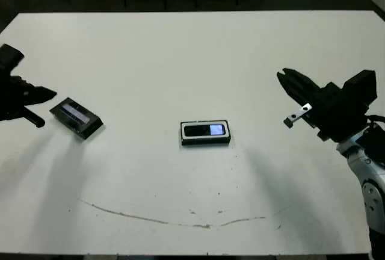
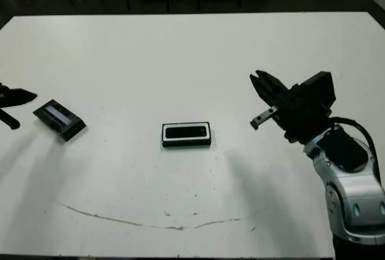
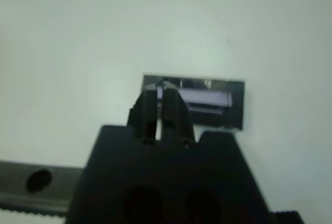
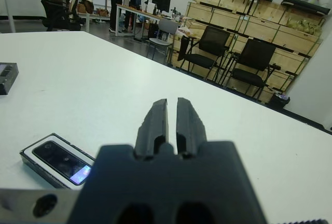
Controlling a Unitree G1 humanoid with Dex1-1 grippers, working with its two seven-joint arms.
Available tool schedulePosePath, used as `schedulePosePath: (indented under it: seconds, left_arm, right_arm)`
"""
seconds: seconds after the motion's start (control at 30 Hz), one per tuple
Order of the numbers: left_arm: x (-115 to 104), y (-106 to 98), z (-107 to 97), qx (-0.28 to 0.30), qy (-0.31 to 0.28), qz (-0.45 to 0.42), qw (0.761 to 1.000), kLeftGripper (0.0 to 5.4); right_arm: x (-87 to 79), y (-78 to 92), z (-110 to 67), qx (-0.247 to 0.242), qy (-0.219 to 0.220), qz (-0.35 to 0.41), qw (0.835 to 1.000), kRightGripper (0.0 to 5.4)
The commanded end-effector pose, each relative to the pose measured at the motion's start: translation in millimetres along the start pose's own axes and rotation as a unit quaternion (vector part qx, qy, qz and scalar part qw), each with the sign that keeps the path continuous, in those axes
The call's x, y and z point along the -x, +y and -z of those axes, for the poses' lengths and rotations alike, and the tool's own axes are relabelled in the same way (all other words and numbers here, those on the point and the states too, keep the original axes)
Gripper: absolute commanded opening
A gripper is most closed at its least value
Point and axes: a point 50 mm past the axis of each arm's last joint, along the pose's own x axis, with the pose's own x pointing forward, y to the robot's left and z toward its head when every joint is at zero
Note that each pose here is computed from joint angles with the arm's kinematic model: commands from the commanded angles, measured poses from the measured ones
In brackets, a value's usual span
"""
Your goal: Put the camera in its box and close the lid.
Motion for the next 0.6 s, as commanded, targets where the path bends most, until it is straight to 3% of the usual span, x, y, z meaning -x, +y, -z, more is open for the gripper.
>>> schedulePosePath:
  seconds: [0.03,0.33,0.6]
  left_arm:
    - [-8,-2,3,0.003,0.024,-0.008,1.0,0.0]
    - [-19,-8,3,-0.003,0.043,-0.027,0.999,0.0]
    - [-27,-22,-10,-0.046,0.039,-0.005,0.998,0.0]
  right_arm:
    - [2.7,-1.8,3.1,-0.001,0.017,0.007,1.0,0.02]
    - [4.0,-3.1,2.6,0.004,0.021,0.007,1.0,0.02]
    - [4.8,-4.0,1.9,0.009,0.025,0.008,1.0,0.02]
